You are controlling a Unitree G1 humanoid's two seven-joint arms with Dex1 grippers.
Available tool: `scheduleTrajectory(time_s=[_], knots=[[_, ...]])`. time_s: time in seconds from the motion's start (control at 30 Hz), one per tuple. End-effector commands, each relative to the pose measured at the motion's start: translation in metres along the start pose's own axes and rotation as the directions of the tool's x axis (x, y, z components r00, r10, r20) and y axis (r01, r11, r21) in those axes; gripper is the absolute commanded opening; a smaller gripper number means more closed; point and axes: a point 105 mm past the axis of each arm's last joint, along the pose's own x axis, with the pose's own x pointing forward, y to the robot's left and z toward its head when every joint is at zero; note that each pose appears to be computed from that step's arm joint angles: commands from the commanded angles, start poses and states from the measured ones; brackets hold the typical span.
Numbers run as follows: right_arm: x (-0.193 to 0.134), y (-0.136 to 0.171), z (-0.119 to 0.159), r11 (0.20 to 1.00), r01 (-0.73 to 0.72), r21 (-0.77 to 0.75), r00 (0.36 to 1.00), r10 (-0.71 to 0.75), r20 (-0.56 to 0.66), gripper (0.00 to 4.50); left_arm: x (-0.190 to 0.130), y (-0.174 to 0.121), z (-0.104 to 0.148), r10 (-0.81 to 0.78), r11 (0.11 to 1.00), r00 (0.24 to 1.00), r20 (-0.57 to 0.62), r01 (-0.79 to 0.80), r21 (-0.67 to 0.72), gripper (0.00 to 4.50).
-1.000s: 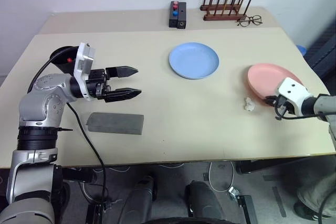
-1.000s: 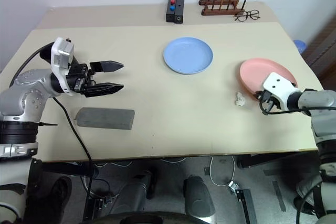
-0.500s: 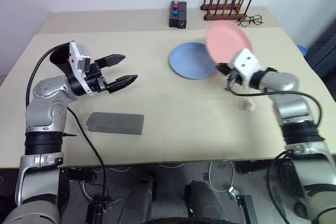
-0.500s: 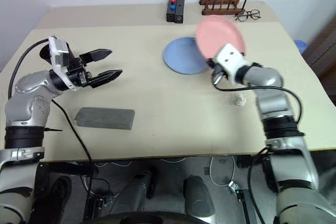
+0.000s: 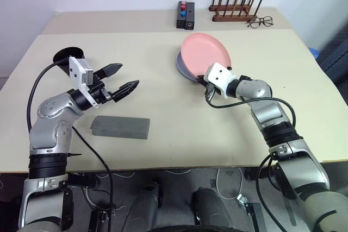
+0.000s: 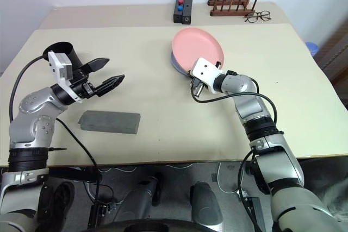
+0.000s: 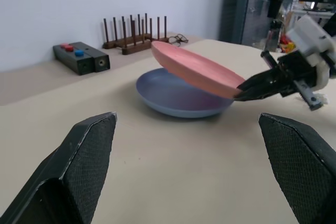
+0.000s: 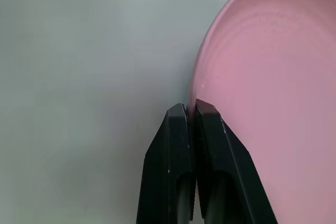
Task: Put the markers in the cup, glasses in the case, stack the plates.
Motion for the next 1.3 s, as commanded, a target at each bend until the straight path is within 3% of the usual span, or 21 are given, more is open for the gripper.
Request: scheduleTrajectory(time_s=[0.03,0.23,0.43,0.7,0.8,0.93,1.07,1.17,1.3], knots=[[-0.001,-0.027,0.027,0.994,0.104,-0.036,0.991,-0.101,0.087,1.38,0.001,-0.004,0.014,-0.009,0.999,0.999,0.044,0.007,0.031,4.50],[-0.009,-0.034,0.024,0.992,0.123,0.003,0.987,-0.122,0.104,4.46,0.004,-0.013,0.008,-0.053,0.998,0.998,0.022,0.053,0.021,4.50],[-0.041,-0.046,0.005,0.989,0.097,0.115,0.994,-0.102,0.042,4.46,0.003,-0.031,0.019,-0.197,0.979,0.979,0.057,0.199,-0.041,4.50],[-0.101,-0.046,-0.025,0.953,0.027,0.303,0.983,0.029,-0.180,4.46,0.007,-0.056,0.020,-0.351,0.932,0.936,0.038,0.352,-0.083,4.50],[-0.124,-0.039,-0.046,0.945,0.026,0.326,0.954,0.074,-0.291,4.46,0.007,-0.059,0.016,-0.390,0.917,0.921,0.009,0.389,-0.092,4.50],[-0.153,-0.031,-0.089,0.964,0.050,0.262,0.866,0.089,-0.492,4.46,0.011,-0.061,0.018,-0.418,0.903,0.909,0.010,0.416,-0.104,4.50],[-0.165,-0.021,-0.106,0.951,0.060,0.304,0.837,0.118,-0.534,4.46,0.008,-0.074,0.012,-0.480,0.864,0.878,0.000,0.472,-0.172,4.50],[-0.163,-0.015,-0.104,0.929,0.054,0.365,0.850,0.149,-0.505,3.54,0.009,-0.073,0.009,-0.470,0.872,0.882,-0.007,0.463,-0.160,4.50],[-0.157,-0.014,-0.098,0.920,0.051,0.389,0.871,0.150,-0.468,1.46,0.011,-0.072,0.010,-0.462,0.877,0.887,-0.002,0.456,-0.148,4.50]])
